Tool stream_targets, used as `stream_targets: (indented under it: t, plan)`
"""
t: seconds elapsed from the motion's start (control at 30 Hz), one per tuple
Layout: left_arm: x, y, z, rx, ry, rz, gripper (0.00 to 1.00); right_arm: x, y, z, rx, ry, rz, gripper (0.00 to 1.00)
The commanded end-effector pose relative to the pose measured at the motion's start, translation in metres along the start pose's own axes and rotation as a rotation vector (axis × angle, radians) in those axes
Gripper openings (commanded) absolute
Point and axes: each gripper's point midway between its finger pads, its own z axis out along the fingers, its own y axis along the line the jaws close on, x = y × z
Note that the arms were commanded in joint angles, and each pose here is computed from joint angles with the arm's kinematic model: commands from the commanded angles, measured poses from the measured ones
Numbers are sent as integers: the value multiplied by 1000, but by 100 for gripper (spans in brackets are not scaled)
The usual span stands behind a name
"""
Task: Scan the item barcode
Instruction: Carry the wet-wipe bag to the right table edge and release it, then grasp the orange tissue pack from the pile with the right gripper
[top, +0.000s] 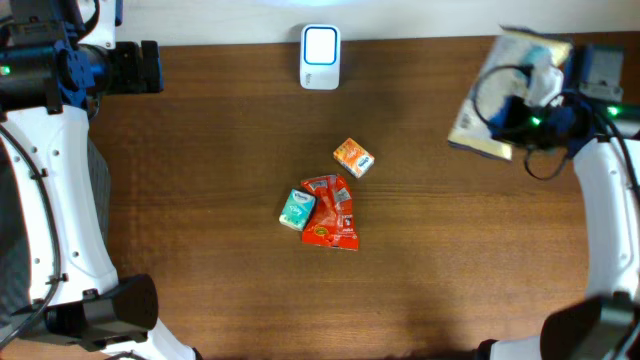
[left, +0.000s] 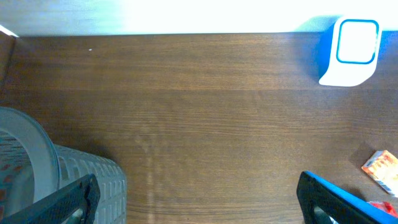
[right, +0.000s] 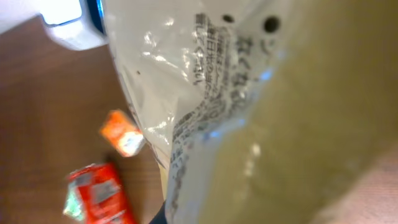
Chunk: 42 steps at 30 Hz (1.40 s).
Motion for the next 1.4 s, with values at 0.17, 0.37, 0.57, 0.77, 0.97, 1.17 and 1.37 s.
stream_targets:
  t: [0.17, 0.37, 0.57, 0.77, 0.97, 1.17, 1.37]
  plan:
    - [1, 0, 2, 9, 5, 10, 99, 60, -76, 89, -161, 159, 224, 4]
    - [1, 0, 2, 9, 5, 10, 99, 65, -92, 76, -126, 203, 240, 62]
    - [1, 0, 2, 9, 4, 10, 99, 23, -42, 26, -164, 209, 34, 67]
    - [1, 0, 2, 9, 5, 10, 99, -7, 39, 15, -51, 155, -299, 67]
    - [1, 0, 2, 9, 5, 10, 99, 0, 112, 67, -61, 132, -530, 66]
    - [1, 0, 2, 9, 5, 10, 99, 34, 141, 145, -124, 241, -617, 62]
    - [1, 0, 2, 9, 5, 10, 99, 76, 153, 200, -226, 363, -646, 55]
